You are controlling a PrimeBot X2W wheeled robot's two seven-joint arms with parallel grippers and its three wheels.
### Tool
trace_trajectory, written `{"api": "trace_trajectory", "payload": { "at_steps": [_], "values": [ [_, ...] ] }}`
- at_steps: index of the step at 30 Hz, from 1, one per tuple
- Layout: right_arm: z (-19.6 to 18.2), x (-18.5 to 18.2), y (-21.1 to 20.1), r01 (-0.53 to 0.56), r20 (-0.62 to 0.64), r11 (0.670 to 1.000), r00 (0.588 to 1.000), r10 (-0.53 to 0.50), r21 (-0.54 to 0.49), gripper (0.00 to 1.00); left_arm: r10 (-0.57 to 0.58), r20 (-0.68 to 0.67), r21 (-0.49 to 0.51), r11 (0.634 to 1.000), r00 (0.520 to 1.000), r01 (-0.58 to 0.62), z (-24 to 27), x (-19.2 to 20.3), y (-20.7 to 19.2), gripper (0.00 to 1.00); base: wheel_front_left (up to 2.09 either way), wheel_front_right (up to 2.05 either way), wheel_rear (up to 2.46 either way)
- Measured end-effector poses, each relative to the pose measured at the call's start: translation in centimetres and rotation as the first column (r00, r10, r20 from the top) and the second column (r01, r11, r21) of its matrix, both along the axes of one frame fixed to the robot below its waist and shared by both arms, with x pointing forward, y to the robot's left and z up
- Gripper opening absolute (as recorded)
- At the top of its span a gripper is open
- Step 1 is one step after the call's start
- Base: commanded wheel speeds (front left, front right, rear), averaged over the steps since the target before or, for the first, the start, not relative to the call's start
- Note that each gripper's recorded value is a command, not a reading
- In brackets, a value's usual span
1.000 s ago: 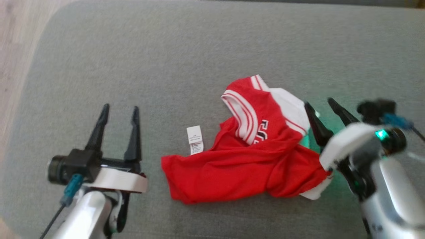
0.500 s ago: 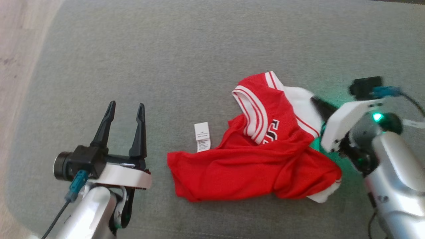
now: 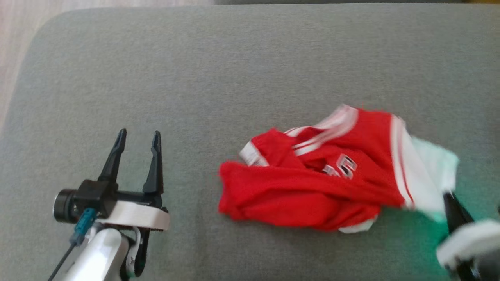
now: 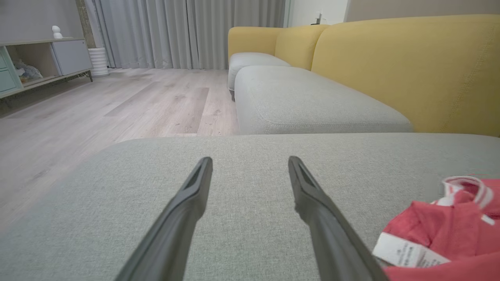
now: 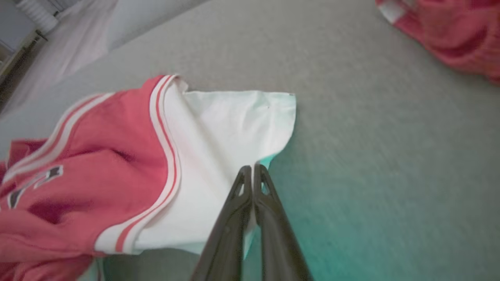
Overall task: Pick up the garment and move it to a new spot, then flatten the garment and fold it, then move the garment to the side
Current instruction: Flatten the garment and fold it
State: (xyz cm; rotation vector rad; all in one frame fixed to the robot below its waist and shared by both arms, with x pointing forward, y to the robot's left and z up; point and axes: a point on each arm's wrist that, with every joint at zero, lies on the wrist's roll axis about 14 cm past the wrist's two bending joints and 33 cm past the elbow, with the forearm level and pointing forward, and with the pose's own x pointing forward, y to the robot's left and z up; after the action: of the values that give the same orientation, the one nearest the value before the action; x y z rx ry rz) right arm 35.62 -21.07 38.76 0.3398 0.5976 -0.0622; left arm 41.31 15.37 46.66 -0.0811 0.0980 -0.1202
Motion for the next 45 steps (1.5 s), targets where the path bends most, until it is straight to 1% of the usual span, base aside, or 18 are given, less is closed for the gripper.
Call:
{"api": "trace_trajectory", "payload": {
  "at_steps": [2, 3, 4, 6, 8, 11, 13, 15, 17, 19, 22, 25, 31, 33, 37, 41, 43, 45],
  "values": [
    [-0.8, -2.4, -1.0, 0.03, -0.053, 1.0, 0.998, -0.03, 0.001, 0.0, -0.006, 0.001, 0.003, 1.0, 1.0, 0.006, 0.1, 0.2, -0.1, 1.0, 0.0, 0.0, 0.0],
    [-1.1, -3.2, -1.1, 0.048, -0.066, 0.998, 0.997, -0.046, 0.033, 0.37, -0.008, 0.006, 0.001, 1.0, 1.0, 0.008, 0.3, 0.3, -0.2, 1.0, 0.0, 0.0, 0.0],
    [-1.4, -3.8, -1.0, 0.061, -0.075, 0.996, 0.996, -0.056, 0.058, 1.0, -0.011, 0.012, -0.002, 1.0, 1.0, 0.011, 0.5, 0.4, -0.4, 1.0, 0.0, 0.0, 0.0],
    [-1.2, -4.0, -0.5, 0.067, -0.05, 0.994, 0.997, -0.063, 0.081, 1.0, -0.011, 0.012, -0.01, 1.0, 1.0, 0.011, 0.6, 0.5, -0.5, 1.0, 0.0, 0.0, 0.0],
    [-0.2, -3.4, -0.7, 0.075, 0.015, 0.995, 0.997, -0.077, 0.072, 1.0, -0.011, 0.009, -0.007, 1.0, 1.0, 0.011, 0.7, 0.4, -0.5, 1.0, 0.0, 0.0, 0.0],
    [2.8, -1.4, -1.2, 0.063, 0.16, 0.998, 0.985, -0.059, -0.02, 1.0, -0.005, -0.009, -0.002, 1.0, 1.0, 0.005, 0.2, -0.2, -0.3, 1.0, 0.0, 0.0, 0.0],
    [5.6, 0.4, -0.7, 0.035, 0.272, 0.995, 0.962, -0.007, -0.097, 1.0, 0.002, -0.022, 0.003, 1.0, 1.0, -0.002, -0.1, -0.7, -0.1, 1.0, 0.0, 0.0, 0.0],
    [8.5, 2.0, 0.5, 0.004, 0.376, 0.988, 0.925, 0.056, -0.157, 1.0, 0.01, -0.035, 0.003, 1.0, 0.999, -0.01, -0.3, -1.1, 0.2, 1.0, 0.0, 0.0, 0.0],
    [10.8, 2.9, 2.0, -0.029, 0.446, 0.98, 0.887, 0.116, -0.198, 1.0, 0.013, -0.04, 0.005, 1.0, 0.999, -0.013, -0.3, -1.3, 0.4, 1.0, 0.0, 0.0, 0.0],
    [12.3, 3.2, 3.6, -0.063, 0.492, 0.974, 0.855, 0.165, -0.216, 1.0, 0.021, -0.033, 0.01, 1.0, 0.999, -0.021, 0.0, -1.4, 0.7, 1.0, 0.0, 0.0, 0.0],
    [13.3, 3.2, 4.8, -0.09, 0.52, 0.971, 0.832, 0.196, -0.221, 1.0, 0.026, -0.03, 0.014, 1.0, 0.999, -0.026, 0.3, -1.6, 0.9, 1.0, 0.0, 0.0, 0.0],
    [13.9, 2.9, 5.3, -0.101, 0.534, 0.97, 0.82, 0.208, -0.223, 1.0, 0.032, -0.016, 0.012, 0.999, 0.999, -0.031, 0.8, -1.7, 1.0, 1.0, 0.0, 0.0, 0.0],
    [13.6, 2.2, 5.6, -0.113, 0.519, 0.968, 0.827, 0.217, -0.225, 1.0, 0.033, -0.039, 0.018, 0.999, 0.999, -0.033, 0.3, -2.2, 1.0, 1.0, 0.0, 0.0, 0.0],
    [13.9, 2.2, 5.6, -0.112, 0.526, 0.969, 0.823, 0.216, -0.222, 1.0, 0.026, -0.042, 0.016, 1.0, 0.999, -0.025, 0.3, -2.2, 0.8, 1.0, 0.0, 0.0, 0.0],
    [13.6, 2.3, 5.6, -0.115, 0.516, 0.969, 0.83, 0.214, -0.217, 1.0, -0.002, -0.056, 0.021, 1.0, 0.998, 0.003, 0.1, -2.3, 0.1, 1.0, 0.0, 0.0, 0.0],
    [13.3, 2.5, 5.5, -0.115, 0.509, 0.971, 0.835, 0.21, -0.211, 1.0, -0.117, -0.088, 0.024, 0.993, 0.989, 0.119, -0.3, -2.0, -2.8, 1.0, 0.0, 0.0, 0.0],
    [13.0, 2.6, 5.5, -0.119, 0.495, 0.971, 0.843, 0.209, -0.207, 1.0, -0.196, -0.105, 0.013, 0.98, 0.975, 0.198, -0.2, -1.4, -5.0, 1.0, 0.0, 0.0, 0.0],
    [12.6, 2.7, 5.5, -0.12, 0.487, 0.973, 0.849, 0.204, -0.198, 1.0, -0.279, -0.135, 0.0, 0.96, 0.951, 0.282, -0.4, -0.8, -7.5, 1.0, 0.0, 0.0, 0.0]
  ]
}}
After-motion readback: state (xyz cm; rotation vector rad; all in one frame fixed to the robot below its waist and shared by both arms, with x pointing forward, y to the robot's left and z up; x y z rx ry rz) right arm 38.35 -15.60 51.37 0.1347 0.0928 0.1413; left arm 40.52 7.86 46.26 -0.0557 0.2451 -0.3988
